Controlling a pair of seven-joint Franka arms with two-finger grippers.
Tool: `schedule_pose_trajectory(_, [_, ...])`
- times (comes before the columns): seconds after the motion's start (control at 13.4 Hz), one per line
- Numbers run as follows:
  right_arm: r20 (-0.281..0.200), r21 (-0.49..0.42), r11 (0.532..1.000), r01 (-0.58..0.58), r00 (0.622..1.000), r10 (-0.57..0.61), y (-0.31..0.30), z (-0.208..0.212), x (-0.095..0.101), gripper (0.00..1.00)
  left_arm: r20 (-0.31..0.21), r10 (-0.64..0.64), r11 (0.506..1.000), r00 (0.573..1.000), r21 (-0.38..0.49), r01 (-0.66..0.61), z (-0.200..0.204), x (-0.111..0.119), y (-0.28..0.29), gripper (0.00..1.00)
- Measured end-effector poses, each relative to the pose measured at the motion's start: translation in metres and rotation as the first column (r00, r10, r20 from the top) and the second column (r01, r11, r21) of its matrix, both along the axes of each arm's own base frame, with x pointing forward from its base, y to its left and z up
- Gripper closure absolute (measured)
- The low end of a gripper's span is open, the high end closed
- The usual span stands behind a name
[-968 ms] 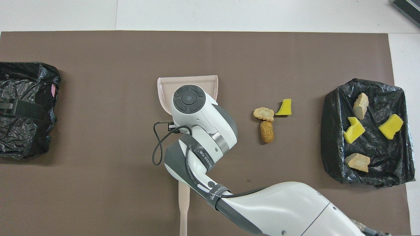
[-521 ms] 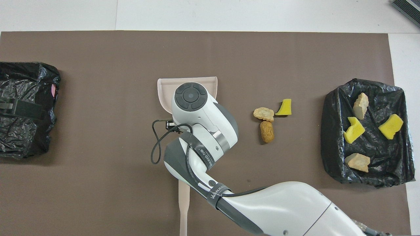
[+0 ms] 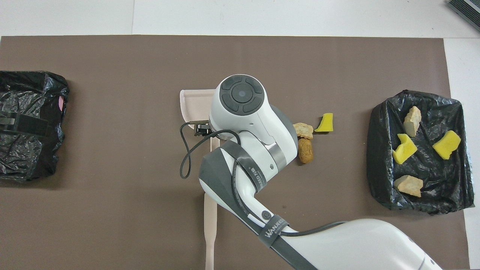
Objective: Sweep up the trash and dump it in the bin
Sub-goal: 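Set the dustpan down on the mat and release it with the right gripper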
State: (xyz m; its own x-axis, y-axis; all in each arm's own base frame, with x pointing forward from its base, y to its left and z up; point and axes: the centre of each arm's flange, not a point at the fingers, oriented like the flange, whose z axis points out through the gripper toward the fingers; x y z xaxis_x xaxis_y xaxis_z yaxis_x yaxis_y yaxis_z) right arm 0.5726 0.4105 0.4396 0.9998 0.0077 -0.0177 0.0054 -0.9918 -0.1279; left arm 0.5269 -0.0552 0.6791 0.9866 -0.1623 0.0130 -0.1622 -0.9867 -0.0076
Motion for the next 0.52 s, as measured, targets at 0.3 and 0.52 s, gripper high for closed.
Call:
schedule_pose_trajectory(0.3, [-0.065, -0.023, 0.999, -0.028, 0.998, 0.027, -0.007, 0.027, -0.065, 0.00, 0.000, 0.000, 1.000, 1.000, 0.000, 0.000, 0.000, 0.000, 0.000, 0.00])
schedule_pose_trajectory(0.52, [-0.127, -0.053, 0.996, -0.066, 0.990, 0.059, 0.001, 0.015, -0.130, 0.00, 0.000, 0.000, 1.000, 1.000, 0.000, 0.000, 0.000, 0.000, 0.000, 0.00])
